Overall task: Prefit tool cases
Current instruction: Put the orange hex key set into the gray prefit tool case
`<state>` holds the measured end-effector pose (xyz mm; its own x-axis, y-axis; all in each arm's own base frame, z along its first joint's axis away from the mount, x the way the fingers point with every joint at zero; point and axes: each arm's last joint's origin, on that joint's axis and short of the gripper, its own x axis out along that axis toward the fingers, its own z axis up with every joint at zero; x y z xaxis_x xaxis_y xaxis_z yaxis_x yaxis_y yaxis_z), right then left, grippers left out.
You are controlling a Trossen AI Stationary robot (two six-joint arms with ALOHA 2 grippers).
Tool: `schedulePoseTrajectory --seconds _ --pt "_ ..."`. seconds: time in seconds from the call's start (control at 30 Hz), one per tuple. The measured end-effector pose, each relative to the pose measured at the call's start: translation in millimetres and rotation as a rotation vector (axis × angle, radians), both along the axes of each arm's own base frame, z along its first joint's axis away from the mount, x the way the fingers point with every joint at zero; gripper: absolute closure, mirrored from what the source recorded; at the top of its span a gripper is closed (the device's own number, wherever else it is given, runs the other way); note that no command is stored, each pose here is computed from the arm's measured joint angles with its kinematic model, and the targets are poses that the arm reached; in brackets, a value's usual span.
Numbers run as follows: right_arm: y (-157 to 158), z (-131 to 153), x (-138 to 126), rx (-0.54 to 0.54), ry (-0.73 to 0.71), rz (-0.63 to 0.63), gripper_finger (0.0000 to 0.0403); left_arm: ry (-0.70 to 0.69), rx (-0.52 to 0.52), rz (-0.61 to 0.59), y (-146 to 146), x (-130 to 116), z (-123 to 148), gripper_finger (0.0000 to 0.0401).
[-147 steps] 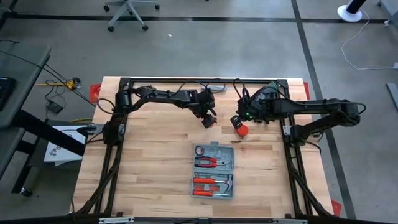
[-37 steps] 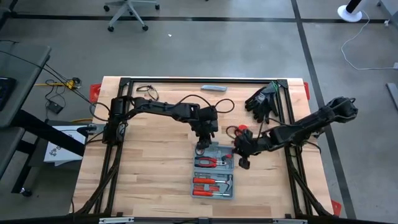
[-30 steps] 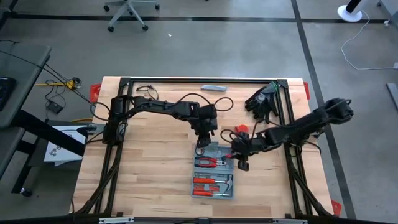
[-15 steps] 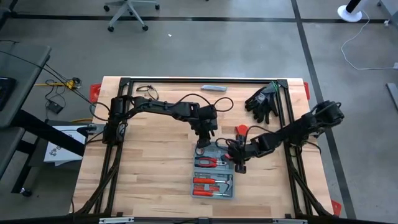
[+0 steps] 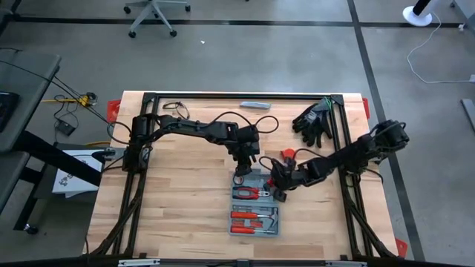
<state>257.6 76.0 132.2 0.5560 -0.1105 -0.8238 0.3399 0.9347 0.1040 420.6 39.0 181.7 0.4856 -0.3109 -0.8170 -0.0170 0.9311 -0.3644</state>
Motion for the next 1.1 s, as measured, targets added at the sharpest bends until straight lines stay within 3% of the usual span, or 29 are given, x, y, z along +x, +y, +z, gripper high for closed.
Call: schedulePoseTrajectory --seconds 0.17,0.43,0.77,0.87,1.1 --pt "-5 3 7 0.033 -0.062 -0.032 0.0397 -0.006 -0.001 -0.001 0 1 0 0.0242" --pt "-10 9 15 0.182 -0.132 -0.072 0.0382 -0.054 -0.001 -0.010 -3 5 3 0.0242" --pt "20 11 5 0.340 -0.093 -0.013 0.0401 -0.114 -0.010 0.010 -4 10 7 0.0242" --pt "27 12 0 0.359 -0.072 -0.020 0.0402 -0.114 -0.004 0.005 -4 10 4 0.0243" --pt "21 4 -9 0.278 0.044 -0.098 0.0403 -0.014 -0.009 -0.004 -6 -7 -26 0.0243"
